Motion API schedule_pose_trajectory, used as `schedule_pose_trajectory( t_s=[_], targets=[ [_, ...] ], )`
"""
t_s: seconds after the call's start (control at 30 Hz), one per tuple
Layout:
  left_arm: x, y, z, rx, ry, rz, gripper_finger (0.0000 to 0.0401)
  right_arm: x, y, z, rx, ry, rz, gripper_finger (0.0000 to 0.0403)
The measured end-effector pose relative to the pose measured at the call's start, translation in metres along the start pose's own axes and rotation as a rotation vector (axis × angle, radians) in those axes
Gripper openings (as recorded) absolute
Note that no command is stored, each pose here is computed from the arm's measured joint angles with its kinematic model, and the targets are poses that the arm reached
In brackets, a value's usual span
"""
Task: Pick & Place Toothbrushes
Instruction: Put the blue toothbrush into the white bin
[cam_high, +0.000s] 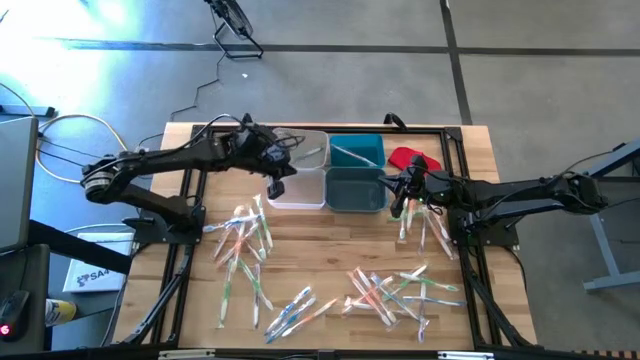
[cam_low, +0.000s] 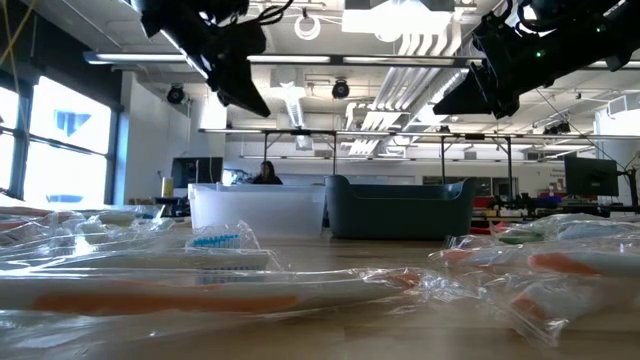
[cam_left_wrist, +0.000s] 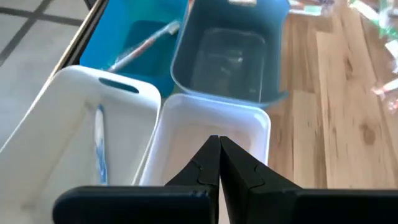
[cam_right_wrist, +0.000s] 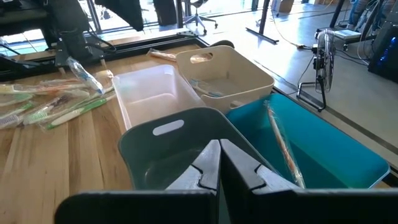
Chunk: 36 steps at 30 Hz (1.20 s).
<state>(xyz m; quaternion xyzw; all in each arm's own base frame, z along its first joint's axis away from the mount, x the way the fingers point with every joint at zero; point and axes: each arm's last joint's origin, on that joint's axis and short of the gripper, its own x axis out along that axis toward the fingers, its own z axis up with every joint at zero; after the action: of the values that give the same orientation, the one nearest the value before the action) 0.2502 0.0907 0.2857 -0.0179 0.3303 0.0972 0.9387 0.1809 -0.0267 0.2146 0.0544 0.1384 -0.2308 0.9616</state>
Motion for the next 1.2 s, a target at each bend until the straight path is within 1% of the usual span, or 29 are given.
schedule_pose_trajectory(
  t_s=[0.17,0.27,0.43,0.6,0.8,1.0,1.2],
  targets=[
    [-0.007,-0.017,-0.005,0.028,0.07,0.007,0.0,0.0,0.001,0.0,0.0,0.006,0.028,0.0002],
    [-0.008,-0.026,-0.01,0.029,0.128,-0.021,0.0,0.0,0.001,0.0,0.0,0.008,0.045,0.0002],
    [-0.009,-0.041,-0.015,0.013,0.184,-0.053,0.0,0.0,0.001,0.0,0.0,0.008,0.045,0.0002],
    [-0.01,-0.057,-0.015,0.004,0.184,-0.039,0.0,0.0,0.001,0.0,0.0,0.008,0.045,0.0002],
    [-0.011,-0.07,-0.016,0.037,0.181,-0.05,0.0,0.0,0.001,0.0,0.0,0.008,0.045,0.0002],
    [-0.011,-0.074,-0.015,0.041,0.171,-0.083,0.0,0.0,0.001,0.0,0.001,0.008,0.045,0.0002],
    [-0.011,-0.074,-0.013,0.04,0.15,-0.085,0.0,0.0,0.001,0.0,0.004,0.008,0.045,0.0002]
  ],
)
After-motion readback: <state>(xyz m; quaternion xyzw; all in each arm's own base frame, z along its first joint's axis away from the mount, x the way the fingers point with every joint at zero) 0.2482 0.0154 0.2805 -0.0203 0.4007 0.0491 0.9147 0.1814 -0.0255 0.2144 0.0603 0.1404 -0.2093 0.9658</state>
